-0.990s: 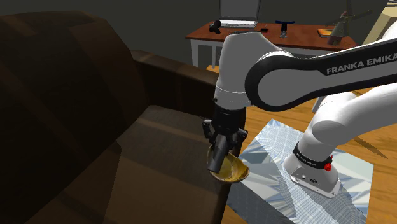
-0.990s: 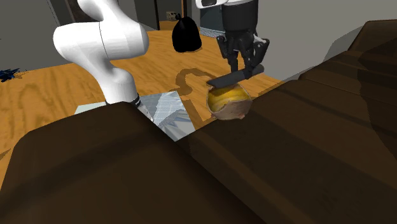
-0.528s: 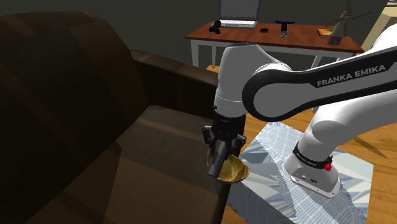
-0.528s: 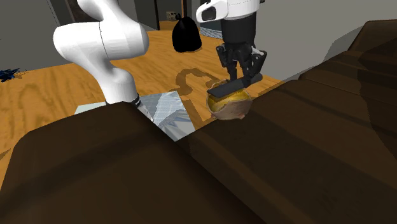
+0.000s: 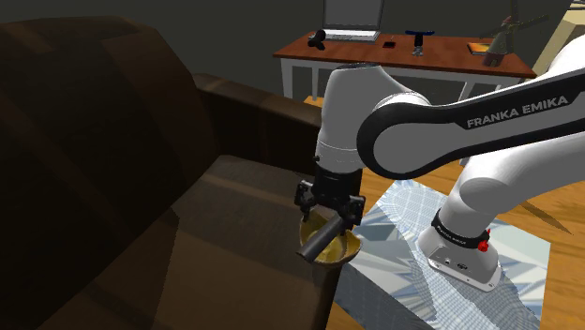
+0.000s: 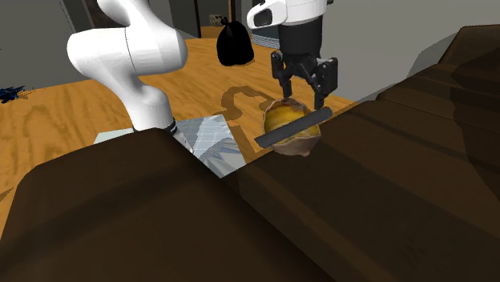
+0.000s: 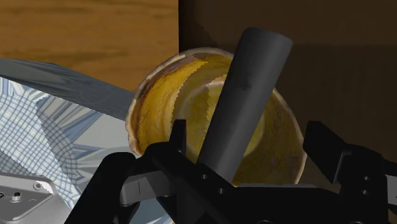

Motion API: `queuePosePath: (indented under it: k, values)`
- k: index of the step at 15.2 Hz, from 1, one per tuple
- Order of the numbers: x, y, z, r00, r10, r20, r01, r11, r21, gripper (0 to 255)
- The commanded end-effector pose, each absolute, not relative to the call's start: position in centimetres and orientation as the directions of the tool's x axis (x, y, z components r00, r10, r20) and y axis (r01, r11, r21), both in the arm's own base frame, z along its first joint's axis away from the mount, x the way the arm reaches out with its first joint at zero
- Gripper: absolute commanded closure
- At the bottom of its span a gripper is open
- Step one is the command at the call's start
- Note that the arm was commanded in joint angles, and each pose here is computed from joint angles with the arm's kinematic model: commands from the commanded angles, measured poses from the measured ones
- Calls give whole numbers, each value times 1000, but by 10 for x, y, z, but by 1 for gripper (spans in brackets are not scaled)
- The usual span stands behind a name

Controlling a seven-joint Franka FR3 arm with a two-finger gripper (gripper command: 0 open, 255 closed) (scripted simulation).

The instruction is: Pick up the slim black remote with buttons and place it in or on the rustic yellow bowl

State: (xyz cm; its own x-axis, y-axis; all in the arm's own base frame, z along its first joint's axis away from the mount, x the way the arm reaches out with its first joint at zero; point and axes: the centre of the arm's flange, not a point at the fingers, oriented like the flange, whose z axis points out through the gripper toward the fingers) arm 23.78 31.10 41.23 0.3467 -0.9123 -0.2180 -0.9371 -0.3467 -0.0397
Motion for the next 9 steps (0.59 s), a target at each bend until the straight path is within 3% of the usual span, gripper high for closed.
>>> queuePosePath:
  k: [1,9]
  values:
    - [238,311,412,347,-912,-218,-937,-347,-40,0]
    - [240,300,461,347,-912,-218,-937,-347,-40,0]
